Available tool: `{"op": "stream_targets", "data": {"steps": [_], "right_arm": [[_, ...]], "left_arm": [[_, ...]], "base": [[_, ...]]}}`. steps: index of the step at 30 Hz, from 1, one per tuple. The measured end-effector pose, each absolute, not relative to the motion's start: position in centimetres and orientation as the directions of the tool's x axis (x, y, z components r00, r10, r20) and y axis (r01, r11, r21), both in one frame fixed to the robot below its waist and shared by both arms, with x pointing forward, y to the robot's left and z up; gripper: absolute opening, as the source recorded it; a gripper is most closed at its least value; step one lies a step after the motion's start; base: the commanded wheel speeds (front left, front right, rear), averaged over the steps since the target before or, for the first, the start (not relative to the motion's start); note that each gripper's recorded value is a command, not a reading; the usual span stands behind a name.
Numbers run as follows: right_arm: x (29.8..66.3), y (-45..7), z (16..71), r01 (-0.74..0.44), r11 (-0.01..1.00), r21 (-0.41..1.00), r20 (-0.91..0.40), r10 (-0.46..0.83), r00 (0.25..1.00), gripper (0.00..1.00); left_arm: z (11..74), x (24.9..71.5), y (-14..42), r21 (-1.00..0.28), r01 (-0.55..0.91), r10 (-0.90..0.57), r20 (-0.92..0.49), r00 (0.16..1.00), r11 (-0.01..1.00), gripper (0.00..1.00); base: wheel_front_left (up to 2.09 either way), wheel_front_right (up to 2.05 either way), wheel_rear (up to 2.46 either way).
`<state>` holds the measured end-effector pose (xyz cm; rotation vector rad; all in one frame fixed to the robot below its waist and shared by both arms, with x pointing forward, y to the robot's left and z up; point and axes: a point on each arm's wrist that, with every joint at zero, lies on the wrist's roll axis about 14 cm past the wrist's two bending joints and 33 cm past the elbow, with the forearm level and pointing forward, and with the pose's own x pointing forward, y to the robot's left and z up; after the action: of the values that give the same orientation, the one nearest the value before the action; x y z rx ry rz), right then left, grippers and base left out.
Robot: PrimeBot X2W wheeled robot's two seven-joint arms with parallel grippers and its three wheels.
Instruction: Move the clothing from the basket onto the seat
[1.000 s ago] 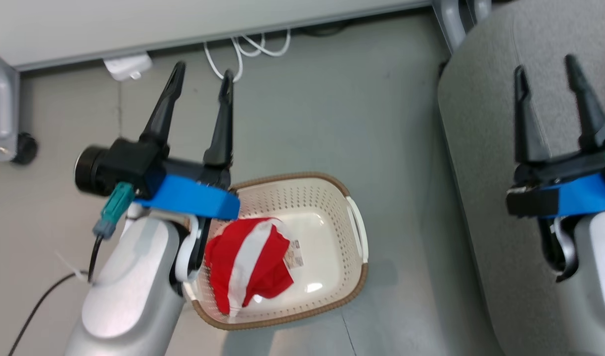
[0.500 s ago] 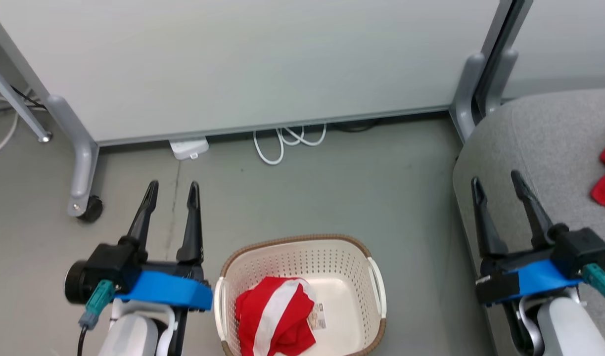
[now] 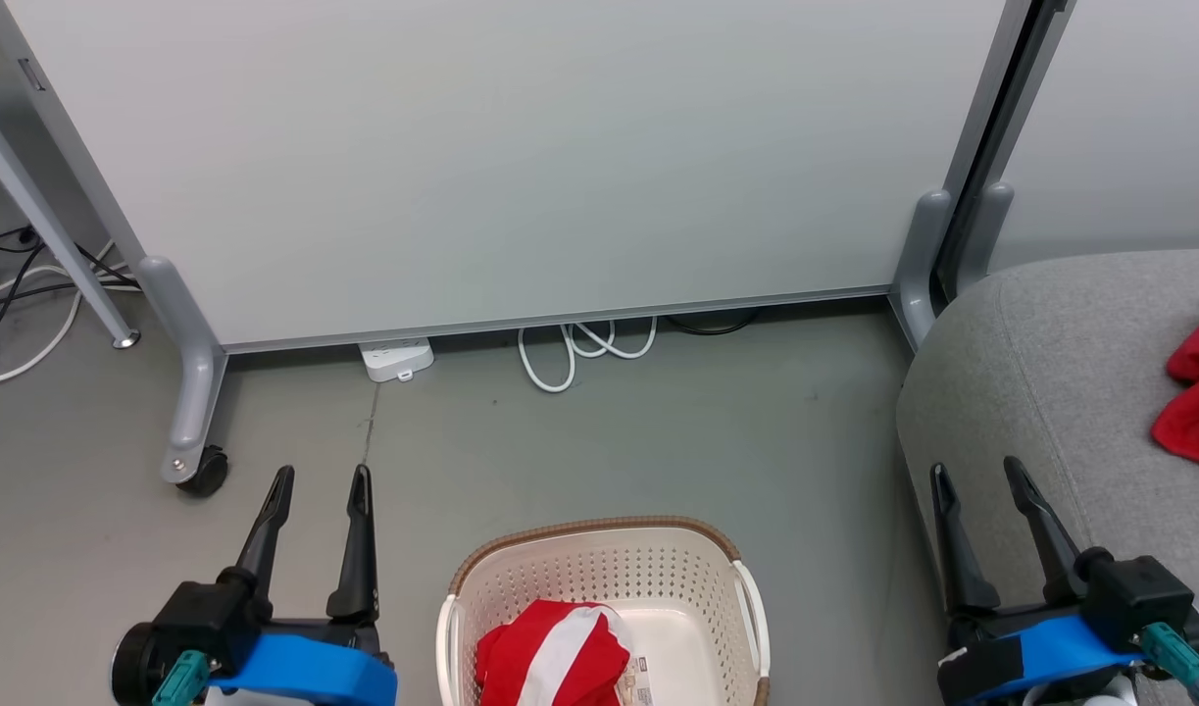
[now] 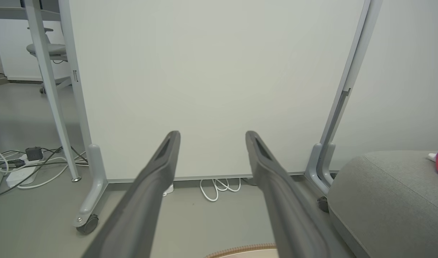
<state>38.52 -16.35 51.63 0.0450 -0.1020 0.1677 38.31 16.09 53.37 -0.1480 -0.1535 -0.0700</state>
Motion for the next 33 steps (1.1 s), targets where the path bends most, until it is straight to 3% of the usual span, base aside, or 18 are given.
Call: {"op": "stream_targets", "data": {"steps": [23, 33], "right_arm": [[37.8, -16.6, 50.6, -0.15, 0.987, 0.055, 0.077, 0.146, 0.986, 1.0], [38.9, -17.0, 50.3, -0.142, 0.988, 0.057, 0.071, 0.138, 0.988, 1.0]], "left_arm": [[52.5, 37.9, 16.0, -0.141, 0.085, -0.066, 0.133, 0.989, 0.986, 1.0], [54.1, 41.1, 12.3, -0.093, 0.218, -0.2, 0.171, 0.965, 0.972, 1.0]], "base": [[0.0, 0.0, 0.0], [0.0, 0.0, 0.0]]}}
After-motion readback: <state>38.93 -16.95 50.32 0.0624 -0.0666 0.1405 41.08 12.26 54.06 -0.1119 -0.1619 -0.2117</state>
